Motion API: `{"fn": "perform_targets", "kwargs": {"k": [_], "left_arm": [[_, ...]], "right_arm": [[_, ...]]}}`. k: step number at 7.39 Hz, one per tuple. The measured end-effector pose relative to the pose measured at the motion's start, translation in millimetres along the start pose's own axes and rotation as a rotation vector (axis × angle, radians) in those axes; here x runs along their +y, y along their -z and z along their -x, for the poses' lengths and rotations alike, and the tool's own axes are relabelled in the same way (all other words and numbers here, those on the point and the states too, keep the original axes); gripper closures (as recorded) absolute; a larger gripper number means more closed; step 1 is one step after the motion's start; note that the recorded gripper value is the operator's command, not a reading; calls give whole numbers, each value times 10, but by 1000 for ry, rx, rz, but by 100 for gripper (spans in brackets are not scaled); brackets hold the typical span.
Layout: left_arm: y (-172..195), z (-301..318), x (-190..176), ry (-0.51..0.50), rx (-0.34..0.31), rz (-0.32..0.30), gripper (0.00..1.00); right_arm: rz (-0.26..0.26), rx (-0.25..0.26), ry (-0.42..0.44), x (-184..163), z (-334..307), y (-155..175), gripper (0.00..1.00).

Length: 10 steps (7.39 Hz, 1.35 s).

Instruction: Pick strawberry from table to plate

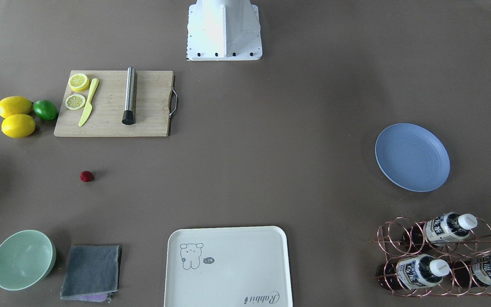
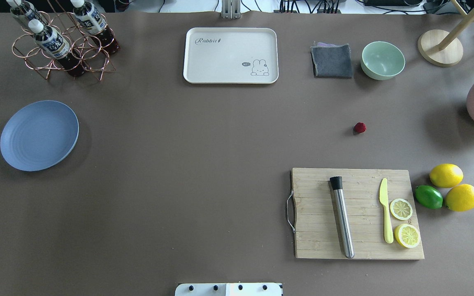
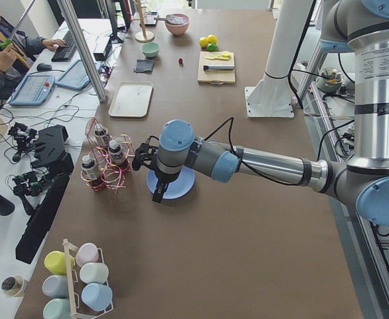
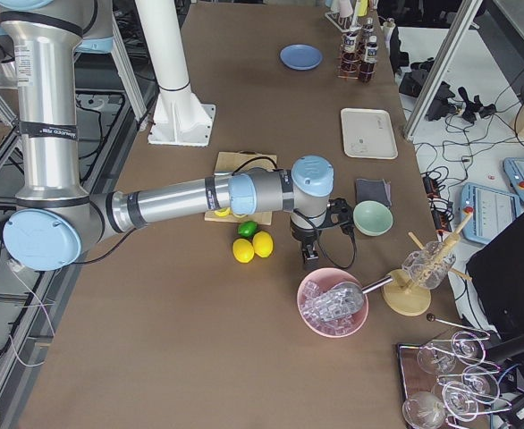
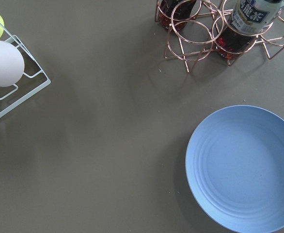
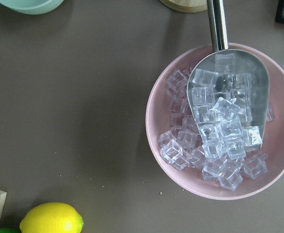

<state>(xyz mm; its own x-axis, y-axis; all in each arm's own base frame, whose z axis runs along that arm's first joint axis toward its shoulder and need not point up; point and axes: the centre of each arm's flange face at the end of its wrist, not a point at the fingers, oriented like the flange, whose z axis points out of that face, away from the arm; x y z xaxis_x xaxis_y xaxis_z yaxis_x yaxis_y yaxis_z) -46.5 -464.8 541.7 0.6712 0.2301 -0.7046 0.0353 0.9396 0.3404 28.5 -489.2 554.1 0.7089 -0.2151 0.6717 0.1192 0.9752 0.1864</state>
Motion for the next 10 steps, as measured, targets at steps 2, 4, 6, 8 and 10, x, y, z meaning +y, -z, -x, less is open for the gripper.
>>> {"fn": "perform_targets", "kwargs": {"k": [2,4,6,8,10], "left_arm": [[-17,30,26,6,-3,4,3],[-45,84,37,15,-11,10,2],[-30,88,46,19,-13,8,3],[-23,96,84,25,-15,11,3],[-45,146,198,42,-19,23,3]], "right_arm": [[-6,1,0,49,-11,33,0],[-28,5,-3,205,-25,156,0],[-33,-1,-10,418,-10,207,0],[-32,-7,-13,481,4,210,0],[-32,-6,-14,470,-1,205,0]]}}
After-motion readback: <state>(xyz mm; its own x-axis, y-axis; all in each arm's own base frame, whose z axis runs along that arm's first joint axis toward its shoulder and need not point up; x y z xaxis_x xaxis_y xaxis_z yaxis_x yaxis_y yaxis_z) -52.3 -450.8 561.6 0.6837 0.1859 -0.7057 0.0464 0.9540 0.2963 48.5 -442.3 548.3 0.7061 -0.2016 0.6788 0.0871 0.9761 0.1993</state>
